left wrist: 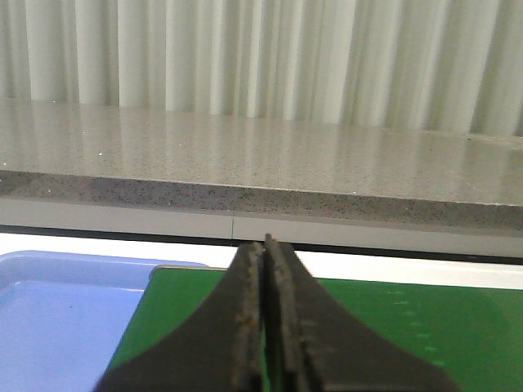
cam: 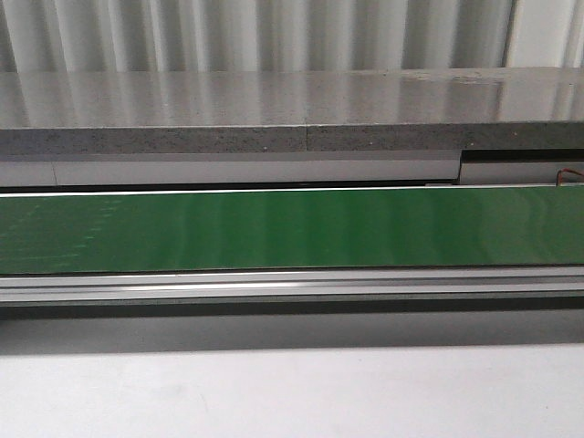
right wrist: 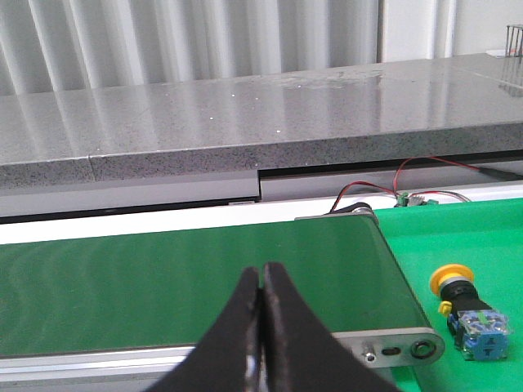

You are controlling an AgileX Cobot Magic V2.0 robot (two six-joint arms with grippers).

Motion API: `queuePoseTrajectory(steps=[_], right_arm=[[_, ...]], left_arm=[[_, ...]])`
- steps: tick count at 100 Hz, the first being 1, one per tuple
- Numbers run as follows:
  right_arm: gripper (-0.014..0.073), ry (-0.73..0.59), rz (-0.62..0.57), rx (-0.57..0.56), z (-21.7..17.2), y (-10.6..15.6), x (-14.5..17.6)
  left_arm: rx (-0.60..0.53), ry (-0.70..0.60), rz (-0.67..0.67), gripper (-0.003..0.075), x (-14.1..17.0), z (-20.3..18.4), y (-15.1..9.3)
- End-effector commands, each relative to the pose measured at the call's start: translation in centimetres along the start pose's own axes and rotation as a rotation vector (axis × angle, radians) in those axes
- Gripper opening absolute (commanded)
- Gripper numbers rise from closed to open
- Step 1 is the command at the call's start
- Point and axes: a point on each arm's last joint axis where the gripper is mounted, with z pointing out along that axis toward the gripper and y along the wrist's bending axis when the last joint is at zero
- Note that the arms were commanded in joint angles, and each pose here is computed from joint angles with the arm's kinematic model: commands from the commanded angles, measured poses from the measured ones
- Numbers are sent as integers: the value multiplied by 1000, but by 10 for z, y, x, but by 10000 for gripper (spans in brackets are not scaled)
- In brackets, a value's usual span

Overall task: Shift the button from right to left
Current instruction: 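Lower the right gripper toward the yellow push button in the green tray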

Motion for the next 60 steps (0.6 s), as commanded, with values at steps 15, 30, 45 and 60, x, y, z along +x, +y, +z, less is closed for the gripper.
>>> queuePoseTrajectory(steps=[15, 30, 45, 60], right_arm=[[-67, -109, -12, -13, -2, 2, -13], [-67, -109, -12, -13, -2, 2, -13], [-67, -109, -12, -13, -2, 2, -13], [-67, -121, -12, -15, -2, 2, -15]], left_arm=[[9, -86, -11, -20, -1, -3, 0], [9, -86, -11, -20, -1, -3, 0], [9, -86, -11, -20, -1, -3, 0], [9, -86, -11, -20, -1, -3, 0]])
